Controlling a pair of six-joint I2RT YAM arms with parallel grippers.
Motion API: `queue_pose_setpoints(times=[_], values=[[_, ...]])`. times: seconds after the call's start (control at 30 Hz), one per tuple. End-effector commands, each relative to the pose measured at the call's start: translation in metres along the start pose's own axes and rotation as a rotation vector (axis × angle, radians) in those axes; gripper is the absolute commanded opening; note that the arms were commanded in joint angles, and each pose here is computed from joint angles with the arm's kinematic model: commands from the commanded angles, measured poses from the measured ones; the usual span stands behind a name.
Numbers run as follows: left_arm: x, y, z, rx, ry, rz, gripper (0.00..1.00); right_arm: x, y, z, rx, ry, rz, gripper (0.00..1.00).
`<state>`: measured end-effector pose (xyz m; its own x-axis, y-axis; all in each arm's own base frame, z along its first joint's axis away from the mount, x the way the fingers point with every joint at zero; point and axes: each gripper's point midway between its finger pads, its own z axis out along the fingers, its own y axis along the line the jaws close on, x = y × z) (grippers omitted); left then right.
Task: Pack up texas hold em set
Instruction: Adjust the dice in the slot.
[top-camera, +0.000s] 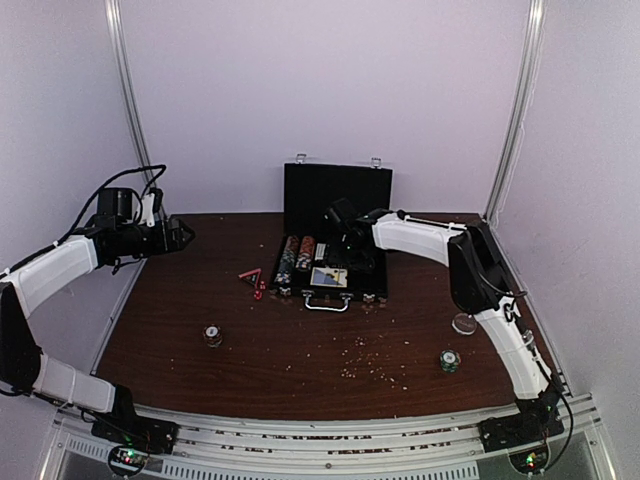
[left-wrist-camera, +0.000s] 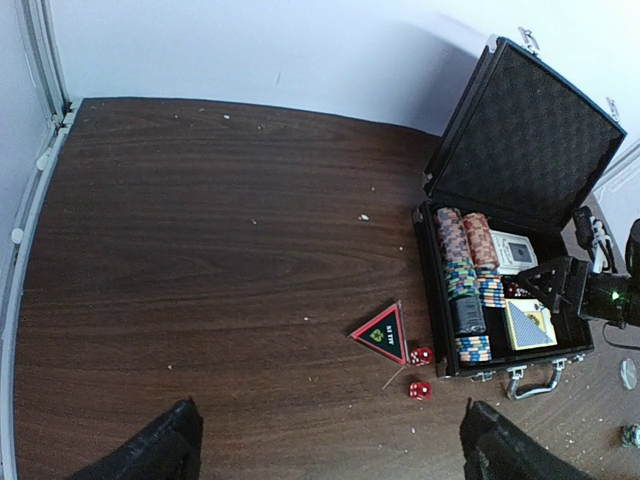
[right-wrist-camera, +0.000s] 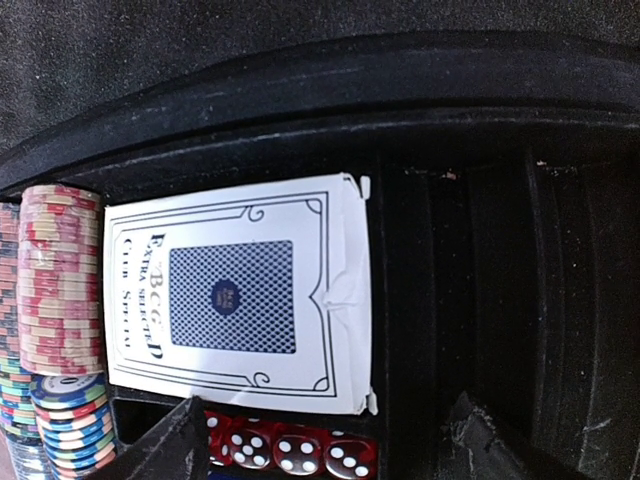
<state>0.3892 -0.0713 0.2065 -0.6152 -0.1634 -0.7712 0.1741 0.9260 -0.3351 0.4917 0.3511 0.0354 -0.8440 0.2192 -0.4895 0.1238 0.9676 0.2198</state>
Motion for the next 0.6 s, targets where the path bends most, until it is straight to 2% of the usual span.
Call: queue_pose_setpoints(times=[0.0,0.37,0.57], values=[[-0.002,-0.003,-0.001,0.006,-0.008,0.012,0.92,0.088,-0.049,0.034,0.199,0.251,-0.136,0.83],[-0.003,-0.003,-0.005,-0.001,-0.015,0.025,0.92,-0.001,-0.021,-0.024,0.063,0.070,0.032,0.84],[-0.002,-0.004,-0.003,0.006,-0.010,0.022,0.92,-0.021,-0.004,-0.057,-0.016,0.021,0.034,0.82]])
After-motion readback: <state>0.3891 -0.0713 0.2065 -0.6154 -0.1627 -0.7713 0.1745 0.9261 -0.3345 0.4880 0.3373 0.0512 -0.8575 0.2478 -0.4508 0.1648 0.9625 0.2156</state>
